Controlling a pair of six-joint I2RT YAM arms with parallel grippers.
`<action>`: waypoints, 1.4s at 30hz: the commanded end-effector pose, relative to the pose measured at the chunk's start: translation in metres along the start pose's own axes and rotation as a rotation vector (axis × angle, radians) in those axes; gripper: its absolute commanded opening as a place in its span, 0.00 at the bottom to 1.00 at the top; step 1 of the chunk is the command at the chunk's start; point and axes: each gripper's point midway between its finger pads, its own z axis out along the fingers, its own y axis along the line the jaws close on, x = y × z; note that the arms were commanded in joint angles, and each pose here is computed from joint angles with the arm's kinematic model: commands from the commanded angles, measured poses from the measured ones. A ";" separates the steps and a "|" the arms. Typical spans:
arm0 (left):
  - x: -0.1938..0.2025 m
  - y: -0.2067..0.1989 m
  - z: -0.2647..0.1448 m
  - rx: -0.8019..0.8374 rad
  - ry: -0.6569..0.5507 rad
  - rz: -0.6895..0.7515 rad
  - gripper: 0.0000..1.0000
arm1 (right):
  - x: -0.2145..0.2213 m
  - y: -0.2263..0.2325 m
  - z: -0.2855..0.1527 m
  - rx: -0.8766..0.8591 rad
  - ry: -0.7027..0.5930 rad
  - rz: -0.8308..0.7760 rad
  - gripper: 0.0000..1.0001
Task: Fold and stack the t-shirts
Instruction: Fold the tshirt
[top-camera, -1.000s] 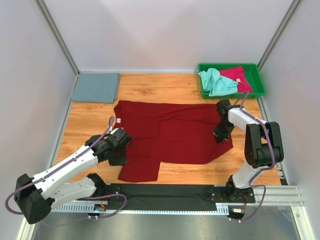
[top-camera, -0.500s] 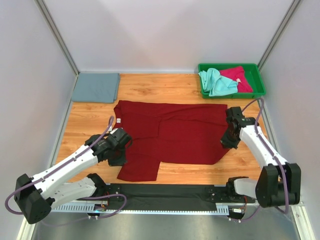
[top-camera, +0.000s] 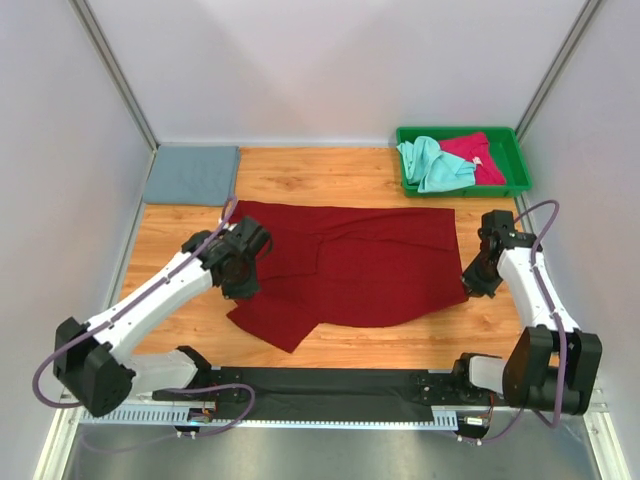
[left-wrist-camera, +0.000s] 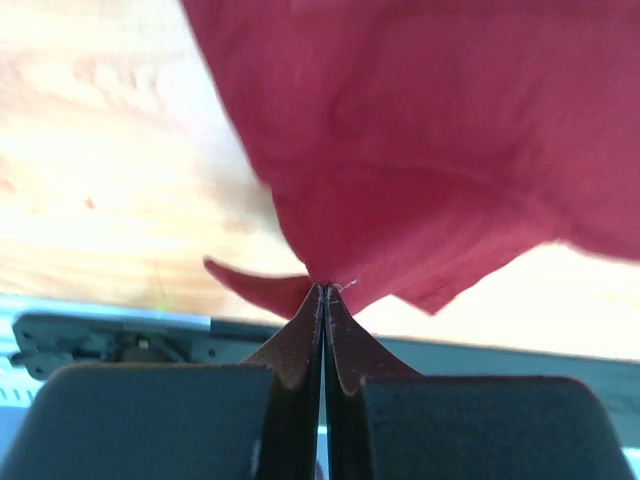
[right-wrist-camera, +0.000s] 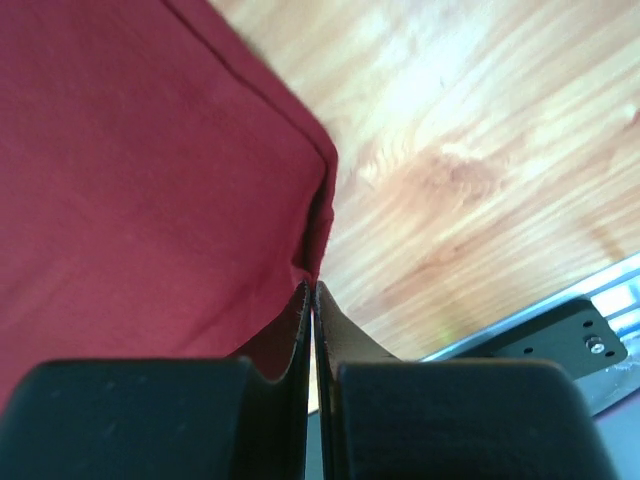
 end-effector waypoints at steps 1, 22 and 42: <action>-0.038 -0.008 0.002 -0.008 -0.049 0.047 0.00 | -0.034 0.014 -0.007 -0.049 -0.053 -0.004 0.00; -0.191 -0.025 0.012 -0.018 -0.128 -0.077 0.00 | -0.121 0.066 0.030 -0.098 0.010 0.006 0.00; -0.235 -0.043 0.057 -0.031 -0.076 -0.089 0.00 | -0.154 0.088 0.057 -0.115 0.064 0.015 0.00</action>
